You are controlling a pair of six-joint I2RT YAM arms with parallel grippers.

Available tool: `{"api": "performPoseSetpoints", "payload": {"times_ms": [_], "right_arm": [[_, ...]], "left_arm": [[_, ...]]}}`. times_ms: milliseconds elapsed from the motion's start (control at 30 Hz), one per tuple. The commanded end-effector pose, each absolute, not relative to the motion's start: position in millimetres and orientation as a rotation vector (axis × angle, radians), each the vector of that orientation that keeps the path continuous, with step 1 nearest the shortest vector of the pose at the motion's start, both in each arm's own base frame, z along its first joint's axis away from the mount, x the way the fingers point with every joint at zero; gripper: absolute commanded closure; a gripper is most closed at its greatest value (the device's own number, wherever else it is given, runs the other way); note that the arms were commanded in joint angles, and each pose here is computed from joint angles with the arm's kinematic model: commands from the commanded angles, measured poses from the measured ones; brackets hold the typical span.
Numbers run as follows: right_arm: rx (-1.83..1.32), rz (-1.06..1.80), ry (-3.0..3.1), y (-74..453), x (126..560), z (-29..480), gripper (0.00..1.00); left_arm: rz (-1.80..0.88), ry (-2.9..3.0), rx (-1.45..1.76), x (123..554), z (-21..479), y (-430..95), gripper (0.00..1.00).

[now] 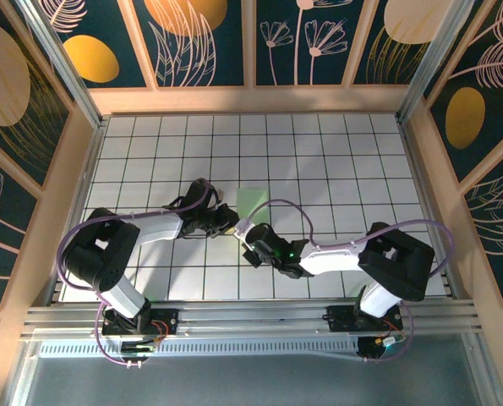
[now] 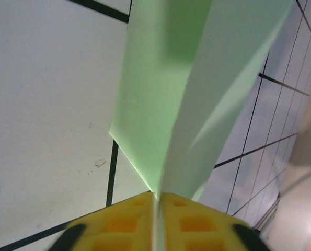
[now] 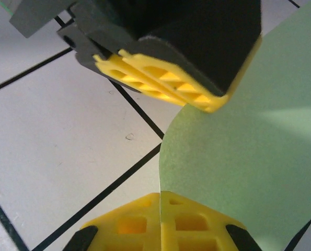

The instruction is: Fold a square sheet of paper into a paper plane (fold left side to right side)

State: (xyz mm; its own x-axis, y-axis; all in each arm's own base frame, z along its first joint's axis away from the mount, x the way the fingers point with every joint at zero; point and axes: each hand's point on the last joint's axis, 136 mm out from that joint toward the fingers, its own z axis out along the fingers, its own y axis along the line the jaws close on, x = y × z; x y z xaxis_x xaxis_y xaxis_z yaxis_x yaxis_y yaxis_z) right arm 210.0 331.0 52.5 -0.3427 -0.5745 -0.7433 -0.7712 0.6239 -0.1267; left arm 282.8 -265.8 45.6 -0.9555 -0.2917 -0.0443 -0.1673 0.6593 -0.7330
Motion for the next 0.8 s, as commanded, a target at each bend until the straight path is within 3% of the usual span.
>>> {"api": "performPoseSetpoints", "payload": {"times_ms": [0,100,267,467,767], "right_arm": [[-1.033,0.465,2.11,328.4,199.7,55.8,1.0],[-1.013,0.563,2.155,325.8,198.1,55.4,1.0],[-0.998,0.725,2.222,326.3,190.4,50.7,1.0],[-0.931,0.887,2.29,327.5,190.5,48.0,1.0],[-0.879,1.008,2.353,327.5,190.4,42.5,1.0]], "left_arm": [[-1.116,2.704,-0.378,290.0,56.9,-259.2,0.72],[-1.05,2.689,-0.362,300.7,65.9,-244.1,0.64],[-1.038,2.594,-0.288,323.4,98.2,-232.2,0.62],[-1.163,2.613,-0.124,336.8,97.9,-263.2,0.77],[-1.174,2.771,0.11,333.7,52.2,-311.5,0.88]]}}
